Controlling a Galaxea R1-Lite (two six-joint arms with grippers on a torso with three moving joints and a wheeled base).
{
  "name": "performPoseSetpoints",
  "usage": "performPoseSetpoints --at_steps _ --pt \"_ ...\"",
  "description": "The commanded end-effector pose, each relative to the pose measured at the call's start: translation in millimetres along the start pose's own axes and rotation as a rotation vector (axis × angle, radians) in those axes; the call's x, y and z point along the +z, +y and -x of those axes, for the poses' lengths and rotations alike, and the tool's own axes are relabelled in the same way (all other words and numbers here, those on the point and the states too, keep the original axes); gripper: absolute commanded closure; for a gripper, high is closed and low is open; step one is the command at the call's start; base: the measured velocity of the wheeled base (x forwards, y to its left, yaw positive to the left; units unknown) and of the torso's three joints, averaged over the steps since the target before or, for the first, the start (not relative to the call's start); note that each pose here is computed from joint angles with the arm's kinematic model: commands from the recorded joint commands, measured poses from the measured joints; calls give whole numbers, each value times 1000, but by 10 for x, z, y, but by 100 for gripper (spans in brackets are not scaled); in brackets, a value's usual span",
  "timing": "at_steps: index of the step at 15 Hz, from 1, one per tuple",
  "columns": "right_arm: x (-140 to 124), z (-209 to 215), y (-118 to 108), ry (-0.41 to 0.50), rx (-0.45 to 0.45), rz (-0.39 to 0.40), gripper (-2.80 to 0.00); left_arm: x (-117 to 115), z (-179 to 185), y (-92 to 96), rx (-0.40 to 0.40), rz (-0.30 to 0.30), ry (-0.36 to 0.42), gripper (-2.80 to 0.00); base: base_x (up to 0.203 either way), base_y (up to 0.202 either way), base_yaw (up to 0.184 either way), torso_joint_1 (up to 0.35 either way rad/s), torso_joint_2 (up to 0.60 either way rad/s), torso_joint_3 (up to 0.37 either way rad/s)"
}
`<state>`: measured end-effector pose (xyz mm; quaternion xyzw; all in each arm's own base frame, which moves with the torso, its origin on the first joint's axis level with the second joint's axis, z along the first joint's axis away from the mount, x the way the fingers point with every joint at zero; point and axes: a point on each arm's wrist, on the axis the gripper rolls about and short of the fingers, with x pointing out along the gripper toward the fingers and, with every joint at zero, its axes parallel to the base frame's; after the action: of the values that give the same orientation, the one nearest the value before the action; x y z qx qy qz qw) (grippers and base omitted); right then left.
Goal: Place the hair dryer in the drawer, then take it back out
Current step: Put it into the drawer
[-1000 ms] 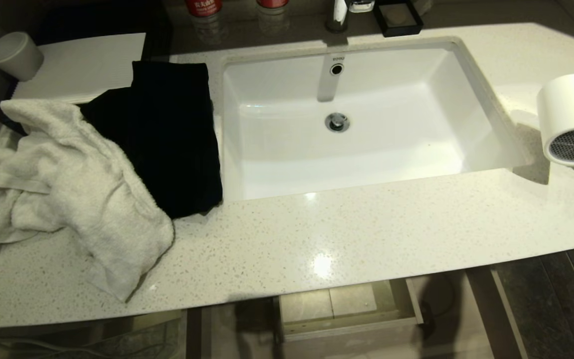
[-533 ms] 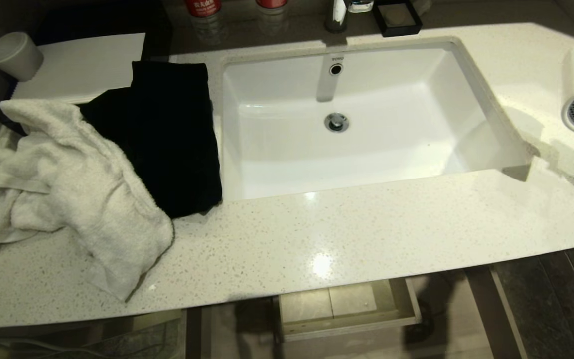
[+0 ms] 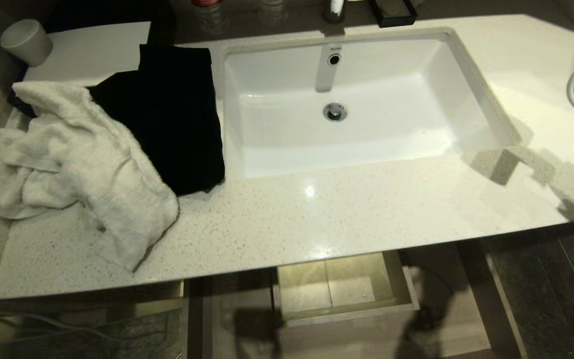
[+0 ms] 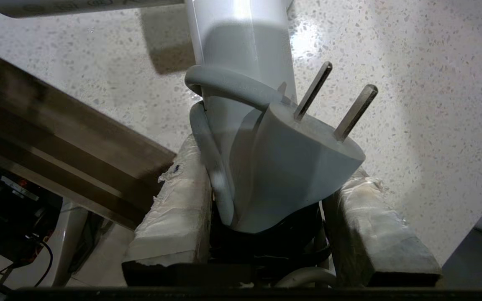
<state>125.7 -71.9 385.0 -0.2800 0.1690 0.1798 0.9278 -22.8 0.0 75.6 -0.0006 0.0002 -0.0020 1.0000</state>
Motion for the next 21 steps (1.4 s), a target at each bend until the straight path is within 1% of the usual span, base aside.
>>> performPoseSetpoints --at_steps 1,4,5,7,10,15,17,19,20,21 --pt "54 68 77 -17 -5 22 0 -5 -1 0 1 0 1 0 0 0 0 -370 261 -90" --pt "68 95 106 -22 -9 -5 0 -6 -1 0 3 0 2 0 0 0 0 -364 250 -118" --pt "70 97 114 -24 -8 -60 0 -1 0 0 3 0 0 0 0 0 0 -349 218 -139" --pt "82 115 139 -42 -27 -130 0 -1 0 0 3 0 0 0 0 0 0 -354 201 -144" --pt "104 112 177 -51 -54 -147 0 -5 -1 0 3 0 1 0 0 0 0 -330 166 -172" --pt "126 102 216 -82 -52 -146 0 -1 0 0 3 0 0 0 0 0 0 -311 106 -203" --pt "69 96 317 -80 -37 -151 0 -5 -1 0 3 0 1 0 0 0 0 -291 61 -232" --pt "55 97 341 -75 -36 -154 0 -2 0 0 3 0 0 0 0 0 0 -281 33 -244" --pt "49 99 347 -49 -59 -161 0 -1 0 0 3 0 0 0 0 0 0 -273 12 -258" --pt "49 99 348 -49 -60 -161 0 -1 0 0 3 0 0 0 0 0 0 -269 7 -261"
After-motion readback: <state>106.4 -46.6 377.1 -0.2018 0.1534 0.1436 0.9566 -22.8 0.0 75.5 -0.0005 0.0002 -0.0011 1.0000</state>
